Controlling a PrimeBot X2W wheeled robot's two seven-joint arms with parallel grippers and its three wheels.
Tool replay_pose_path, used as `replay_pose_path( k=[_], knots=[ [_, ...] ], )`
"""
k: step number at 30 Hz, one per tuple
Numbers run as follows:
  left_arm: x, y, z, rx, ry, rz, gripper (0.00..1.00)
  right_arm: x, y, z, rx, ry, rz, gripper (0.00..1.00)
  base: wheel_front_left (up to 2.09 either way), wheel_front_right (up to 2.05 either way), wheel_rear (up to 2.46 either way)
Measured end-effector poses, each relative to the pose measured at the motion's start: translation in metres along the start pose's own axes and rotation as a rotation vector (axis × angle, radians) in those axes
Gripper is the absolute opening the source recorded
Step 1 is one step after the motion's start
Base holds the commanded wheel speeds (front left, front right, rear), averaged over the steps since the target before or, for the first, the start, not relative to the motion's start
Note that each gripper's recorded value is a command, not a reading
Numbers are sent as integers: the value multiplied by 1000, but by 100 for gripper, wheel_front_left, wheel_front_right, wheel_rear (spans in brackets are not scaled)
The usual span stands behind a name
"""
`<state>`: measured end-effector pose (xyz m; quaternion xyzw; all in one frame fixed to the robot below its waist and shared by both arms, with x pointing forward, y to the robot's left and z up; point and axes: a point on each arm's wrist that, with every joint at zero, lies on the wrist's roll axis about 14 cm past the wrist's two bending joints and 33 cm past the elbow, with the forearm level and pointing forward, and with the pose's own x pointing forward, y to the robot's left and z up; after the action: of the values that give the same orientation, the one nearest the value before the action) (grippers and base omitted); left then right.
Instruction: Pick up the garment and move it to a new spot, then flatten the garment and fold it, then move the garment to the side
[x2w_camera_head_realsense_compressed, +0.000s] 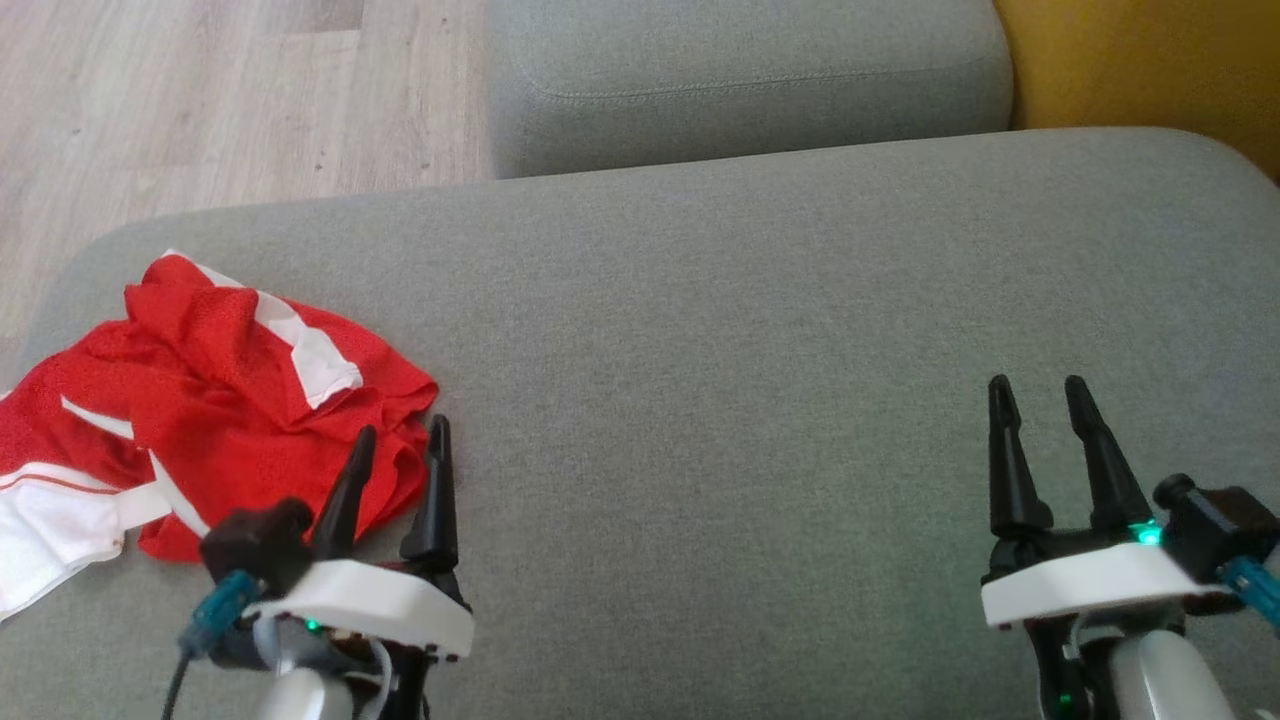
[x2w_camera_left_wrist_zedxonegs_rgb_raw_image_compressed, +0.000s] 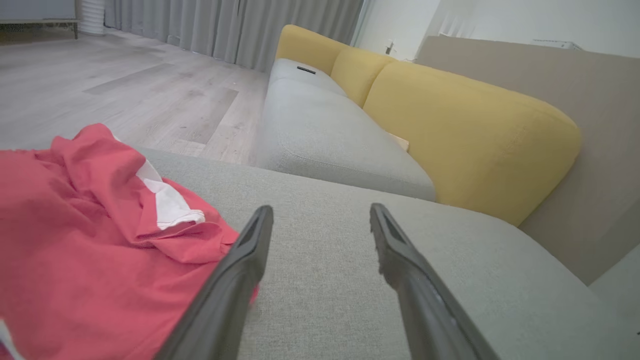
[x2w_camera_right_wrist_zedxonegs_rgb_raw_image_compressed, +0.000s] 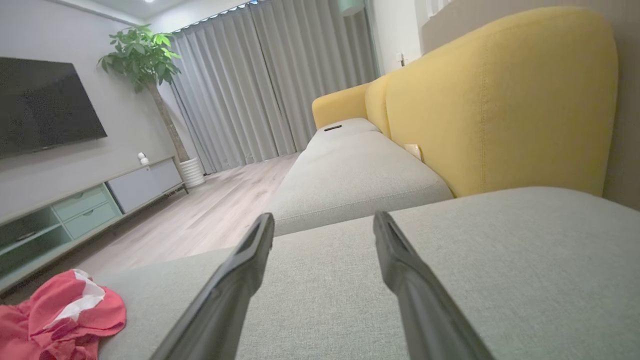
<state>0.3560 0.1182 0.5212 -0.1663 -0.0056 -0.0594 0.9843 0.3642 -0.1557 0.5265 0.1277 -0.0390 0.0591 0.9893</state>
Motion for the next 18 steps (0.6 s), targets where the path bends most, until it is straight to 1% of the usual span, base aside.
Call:
replay_pose_path(
  k=[12,15,18],
  knots=[
    [-6,-13,-4,183,-19,-41,100,1,14,2,-153,-13,54,100,0,0,0],
    [-8,-17,-4,214,-27,-52,100,2,16,6,-187,-31,64,100,0,0,0],
    [-8,-17,1,219,-49,-47,100,2,18,9,-213,-48,74,100,0,0,0]
  ],
)
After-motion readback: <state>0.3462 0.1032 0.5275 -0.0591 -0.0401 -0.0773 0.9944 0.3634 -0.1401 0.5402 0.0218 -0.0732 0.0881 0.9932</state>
